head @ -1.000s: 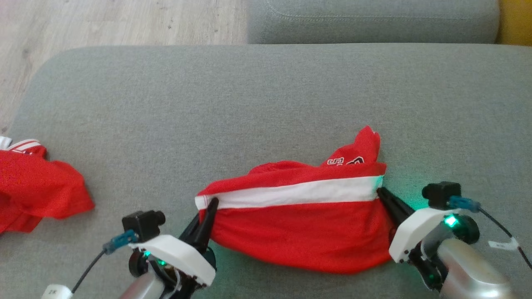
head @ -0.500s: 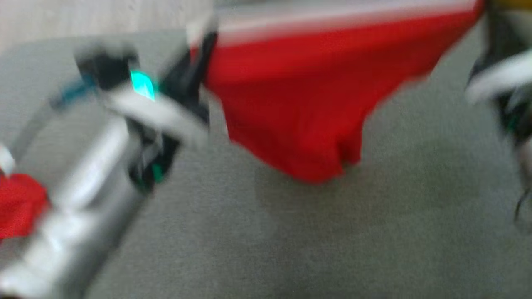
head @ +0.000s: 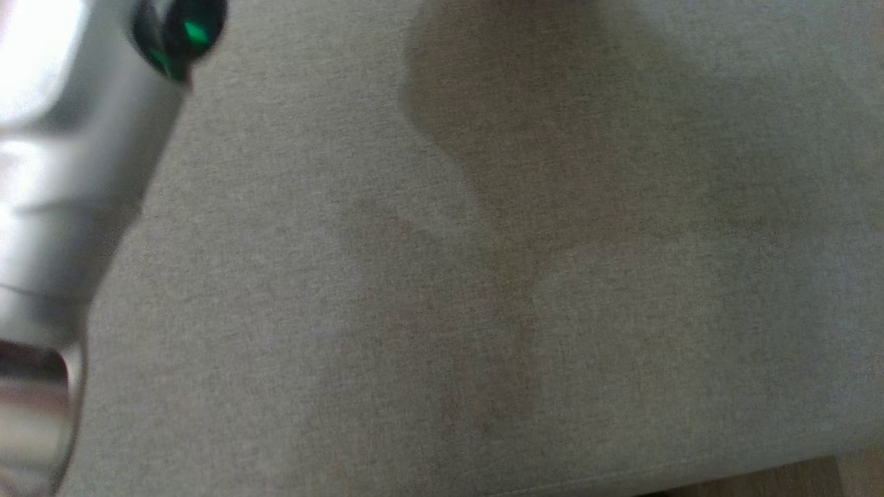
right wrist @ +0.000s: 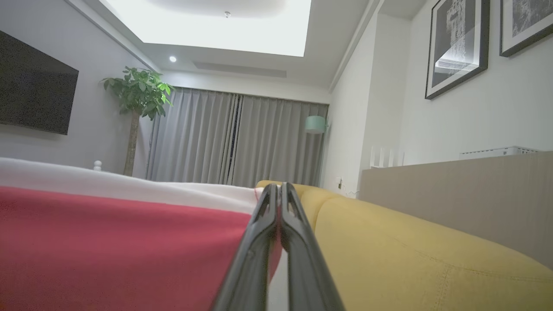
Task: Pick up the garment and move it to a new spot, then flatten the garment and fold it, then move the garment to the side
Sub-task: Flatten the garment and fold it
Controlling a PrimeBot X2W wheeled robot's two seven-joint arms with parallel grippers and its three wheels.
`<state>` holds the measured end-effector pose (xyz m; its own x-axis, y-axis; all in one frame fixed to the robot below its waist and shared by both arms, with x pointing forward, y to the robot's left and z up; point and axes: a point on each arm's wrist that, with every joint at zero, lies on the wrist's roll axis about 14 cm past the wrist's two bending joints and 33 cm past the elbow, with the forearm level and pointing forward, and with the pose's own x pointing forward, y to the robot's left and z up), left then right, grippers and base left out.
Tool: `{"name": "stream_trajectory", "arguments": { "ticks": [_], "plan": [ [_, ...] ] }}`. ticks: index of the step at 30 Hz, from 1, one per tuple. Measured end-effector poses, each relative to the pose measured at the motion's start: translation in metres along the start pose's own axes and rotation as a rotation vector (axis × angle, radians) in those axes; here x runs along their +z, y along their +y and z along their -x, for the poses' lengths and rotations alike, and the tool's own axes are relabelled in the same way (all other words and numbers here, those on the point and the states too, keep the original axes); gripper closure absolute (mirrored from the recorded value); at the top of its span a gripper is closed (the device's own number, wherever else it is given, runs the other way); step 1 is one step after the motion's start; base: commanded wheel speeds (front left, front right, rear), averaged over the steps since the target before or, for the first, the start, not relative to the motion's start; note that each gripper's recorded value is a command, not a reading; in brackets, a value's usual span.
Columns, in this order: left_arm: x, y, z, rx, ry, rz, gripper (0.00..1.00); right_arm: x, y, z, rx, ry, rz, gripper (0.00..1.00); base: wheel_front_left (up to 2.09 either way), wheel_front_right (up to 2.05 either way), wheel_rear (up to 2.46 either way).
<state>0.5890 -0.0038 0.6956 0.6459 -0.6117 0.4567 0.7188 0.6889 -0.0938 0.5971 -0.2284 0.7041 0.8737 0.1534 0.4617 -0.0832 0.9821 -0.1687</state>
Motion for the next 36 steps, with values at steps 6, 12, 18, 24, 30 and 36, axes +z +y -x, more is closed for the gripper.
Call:
{"name": "stream_trajectory", "arguments": {
  "ticks": [6,12,18,24,30,36],
  "plan": [
    [-0.079,-0.006,0.066,0.081,0.176,0.136,1.00,-0.062,0.023,0.057,0.012,0.157,-0.071,1.00,0.00,0.00,0.00],
    [-0.139,-0.051,0.159,0.159,0.360,0.265,1.00,-0.124,0.047,0.167,-0.027,0.439,-0.186,1.00,0.00,0.00,0.00],
    [-0.154,-0.112,0.226,0.176,0.465,0.356,1.00,-0.122,0.066,0.251,-0.043,0.606,-0.250,1.00,0.00,0.00,0.00],
    [-0.146,-0.146,0.272,0.238,0.488,0.425,1.00,-0.093,0.079,0.301,-0.049,0.675,-0.304,1.00,0.00,0.00,0.00],
    [-0.133,-0.165,0.293,0.261,0.473,0.442,1.00,-0.065,0.072,0.311,-0.067,0.650,-0.291,1.00,0.00,0.00,0.00],
    [-0.130,-0.158,0.285,0.286,0.444,0.442,1.00,-0.064,0.078,0.283,-0.035,0.618,-0.303,1.00,0.00,0.00,0.00]
  ]
}}
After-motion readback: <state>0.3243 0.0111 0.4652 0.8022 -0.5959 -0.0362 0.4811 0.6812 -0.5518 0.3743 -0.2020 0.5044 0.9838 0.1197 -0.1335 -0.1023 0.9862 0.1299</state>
